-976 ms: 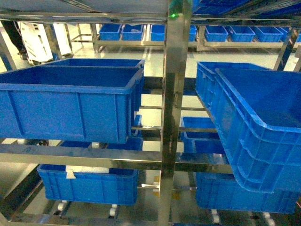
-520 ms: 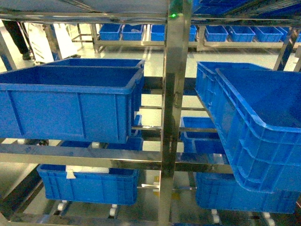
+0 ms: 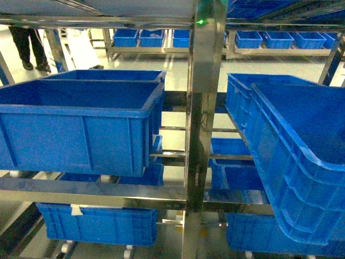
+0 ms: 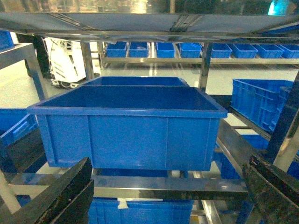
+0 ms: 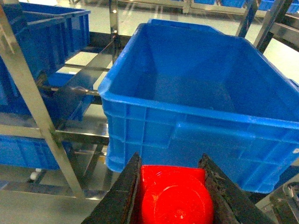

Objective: Pick red block from blue box to shelf

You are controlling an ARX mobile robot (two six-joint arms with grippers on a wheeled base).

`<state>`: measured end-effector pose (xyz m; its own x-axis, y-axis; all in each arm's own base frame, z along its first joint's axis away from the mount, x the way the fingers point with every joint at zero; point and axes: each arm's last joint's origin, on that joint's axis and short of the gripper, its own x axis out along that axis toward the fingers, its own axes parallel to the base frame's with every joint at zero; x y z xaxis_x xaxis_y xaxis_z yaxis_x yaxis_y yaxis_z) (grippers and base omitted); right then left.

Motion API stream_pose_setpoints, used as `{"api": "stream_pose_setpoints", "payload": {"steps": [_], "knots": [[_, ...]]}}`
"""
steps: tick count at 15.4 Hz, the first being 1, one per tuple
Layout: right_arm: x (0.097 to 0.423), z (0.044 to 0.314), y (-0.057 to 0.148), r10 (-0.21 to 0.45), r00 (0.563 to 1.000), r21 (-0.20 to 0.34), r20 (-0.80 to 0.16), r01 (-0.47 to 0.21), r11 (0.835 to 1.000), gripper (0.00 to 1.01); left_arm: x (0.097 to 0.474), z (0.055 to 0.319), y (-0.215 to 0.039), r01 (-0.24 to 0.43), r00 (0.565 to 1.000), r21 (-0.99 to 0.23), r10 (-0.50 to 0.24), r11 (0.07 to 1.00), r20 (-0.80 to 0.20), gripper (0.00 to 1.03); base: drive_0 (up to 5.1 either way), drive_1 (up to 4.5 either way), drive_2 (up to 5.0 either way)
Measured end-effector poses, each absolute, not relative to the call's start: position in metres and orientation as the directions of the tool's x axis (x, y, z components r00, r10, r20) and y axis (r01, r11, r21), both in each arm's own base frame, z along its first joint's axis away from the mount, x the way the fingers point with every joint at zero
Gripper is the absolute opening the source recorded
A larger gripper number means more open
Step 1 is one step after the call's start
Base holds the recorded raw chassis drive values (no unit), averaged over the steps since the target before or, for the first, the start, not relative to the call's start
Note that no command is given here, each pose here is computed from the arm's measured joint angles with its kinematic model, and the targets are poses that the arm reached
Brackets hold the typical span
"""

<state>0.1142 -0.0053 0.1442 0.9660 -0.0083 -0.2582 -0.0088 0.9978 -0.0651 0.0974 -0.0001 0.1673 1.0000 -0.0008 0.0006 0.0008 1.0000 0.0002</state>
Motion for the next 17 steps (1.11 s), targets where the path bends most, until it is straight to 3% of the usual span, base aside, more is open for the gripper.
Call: {"api": "stream_pose_setpoints", "payload": {"steps": [5,14,17], "knots": [[0.1142,0.1443,-0.0053,-0.008,0.966,-0.065,-0.257,-0.009,0.998,0.28,0.0974,0.1675,-0.0001,0.0,1.0,0.0,0.0,1.0,0.002,0.98,0.0,3.49,-3.5],[0.1143,0.1443,-0.0053,-0.008,0.966,-0.065,-0.257,-0.009,0.998,0.28,0.0974,0.1673,-0.0001,0.001,1.0,0.0,-0.001,1.0,0.0,0.98,0.0,0.0,0.0],[0.1143,0.1443,-0.0053,-0.008,0.966,-0.065,-0.257,-0.009,0.998,0.28,0.0974,0.167,0.0,-0.002,1.0,0.0,0.002,1.0,-0.003,0.98,4.6,-3.98,-0.3]]}}
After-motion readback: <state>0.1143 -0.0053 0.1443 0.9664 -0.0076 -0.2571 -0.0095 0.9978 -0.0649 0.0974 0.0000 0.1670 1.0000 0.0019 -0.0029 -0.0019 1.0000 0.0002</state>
